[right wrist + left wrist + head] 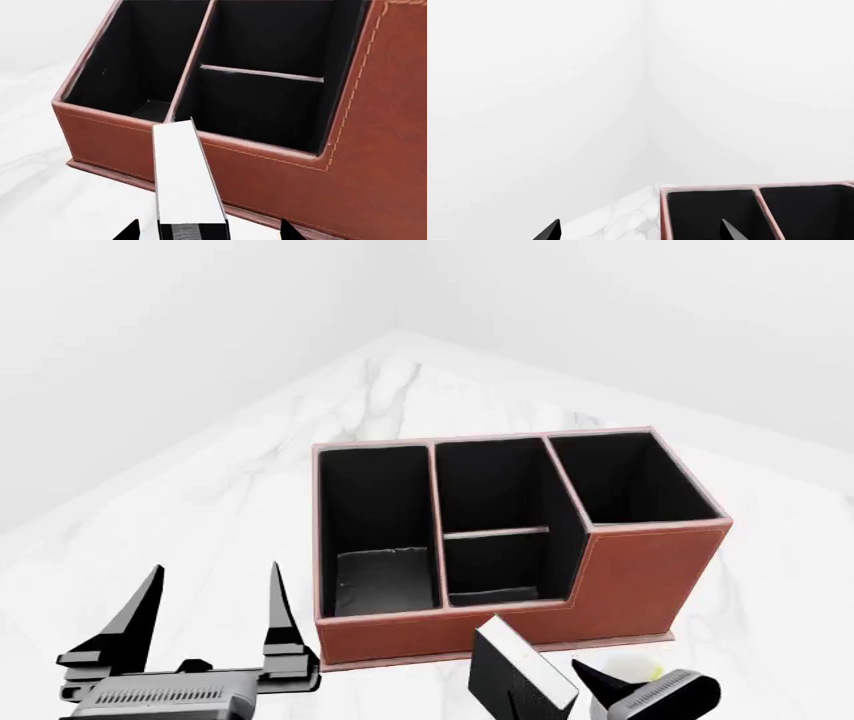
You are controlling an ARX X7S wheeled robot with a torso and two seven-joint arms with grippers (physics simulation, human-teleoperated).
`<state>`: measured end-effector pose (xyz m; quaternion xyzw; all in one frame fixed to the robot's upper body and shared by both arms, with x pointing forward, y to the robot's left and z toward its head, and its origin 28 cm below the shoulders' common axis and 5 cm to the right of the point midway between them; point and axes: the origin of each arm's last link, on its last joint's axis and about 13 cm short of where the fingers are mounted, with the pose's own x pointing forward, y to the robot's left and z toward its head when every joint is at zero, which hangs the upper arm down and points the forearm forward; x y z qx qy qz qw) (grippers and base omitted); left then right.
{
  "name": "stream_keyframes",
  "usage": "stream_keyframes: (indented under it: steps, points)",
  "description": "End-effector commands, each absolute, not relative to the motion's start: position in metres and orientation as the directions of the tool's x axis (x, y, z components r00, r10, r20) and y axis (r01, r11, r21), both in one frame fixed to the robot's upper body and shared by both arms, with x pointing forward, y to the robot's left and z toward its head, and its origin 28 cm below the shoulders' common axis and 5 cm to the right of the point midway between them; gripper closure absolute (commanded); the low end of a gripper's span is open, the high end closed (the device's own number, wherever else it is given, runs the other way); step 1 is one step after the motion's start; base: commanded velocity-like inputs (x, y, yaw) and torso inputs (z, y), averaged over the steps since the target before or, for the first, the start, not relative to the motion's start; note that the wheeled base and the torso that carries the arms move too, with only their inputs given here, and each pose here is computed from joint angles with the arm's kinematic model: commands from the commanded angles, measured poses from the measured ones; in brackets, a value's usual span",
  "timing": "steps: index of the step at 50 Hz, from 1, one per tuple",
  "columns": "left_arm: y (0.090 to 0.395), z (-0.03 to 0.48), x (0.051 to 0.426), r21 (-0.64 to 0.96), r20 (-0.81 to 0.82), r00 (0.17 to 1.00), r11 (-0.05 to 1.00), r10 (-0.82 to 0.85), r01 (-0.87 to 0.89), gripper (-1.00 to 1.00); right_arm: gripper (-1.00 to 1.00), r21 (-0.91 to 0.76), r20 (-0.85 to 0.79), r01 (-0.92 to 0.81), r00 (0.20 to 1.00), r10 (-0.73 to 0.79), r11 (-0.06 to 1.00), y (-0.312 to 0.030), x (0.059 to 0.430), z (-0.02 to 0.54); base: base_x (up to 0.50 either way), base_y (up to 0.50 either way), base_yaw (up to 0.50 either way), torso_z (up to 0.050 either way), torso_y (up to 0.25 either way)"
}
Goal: Pick up the book and place it in the right compartment of the caddy.
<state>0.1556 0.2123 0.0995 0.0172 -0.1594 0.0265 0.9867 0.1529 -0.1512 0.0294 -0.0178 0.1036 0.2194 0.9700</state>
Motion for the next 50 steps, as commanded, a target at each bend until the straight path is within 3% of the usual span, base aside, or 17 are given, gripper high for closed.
stream_keyframes:
  steps: [1, 6, 7, 33, 50]
  points:
    - [0.212, 0.100, 0.156, 0.026, 0.315, 0.948, 0.998, 0.047, -0.058, -1.00, -1.00, 0.014, -0.227, -0.424, 0.881, 0.415, 0.906, -0.152, 0.153, 0.023, 0.00, 0.00, 0.00, 0.000, 0.000]
    - [0.212, 0.099, 0.156, 0.026, 0.314, 0.948, 0.998, 0.047, -0.058, -1.00, -1.00, 0.013, -0.226, -0.424, 0.881, 0.415, 0.906, -0.152, 0.153, 0.024, 0.00, 0.00, 0.00, 0.000, 0.000]
    - [0.212, 0.099, 0.156, 0.025, 0.314, 0.948, 0.998, 0.048, -0.059, -1.00, 1.00, 0.013, -0.225, -0.424, 0.881, 0.415, 0.906, -0.152, 0.153, 0.024, 0.00, 0.00, 0.00, 0.000, 0.000]
    - [0.212, 0.099, 0.155, 0.023, 0.315, 0.948, 0.998, 0.047, -0.057, -1.00, 1.00, 0.002, -0.203, -0.441, 0.878, 0.432, 0.897, -0.150, 0.151, 0.029, 0.00, 0.00, 0.00, 0.000, 0.000]
    - [0.213, 0.099, 0.156, 0.024, 0.315, 0.948, 0.998, 0.049, -0.059, -1.00, 1.00, -0.077, -0.072, -0.415, 0.909, 0.410, 0.907, -0.154, 0.153, 0.083, 0.00, 0.00, 0.00, 0.000, 0.001]
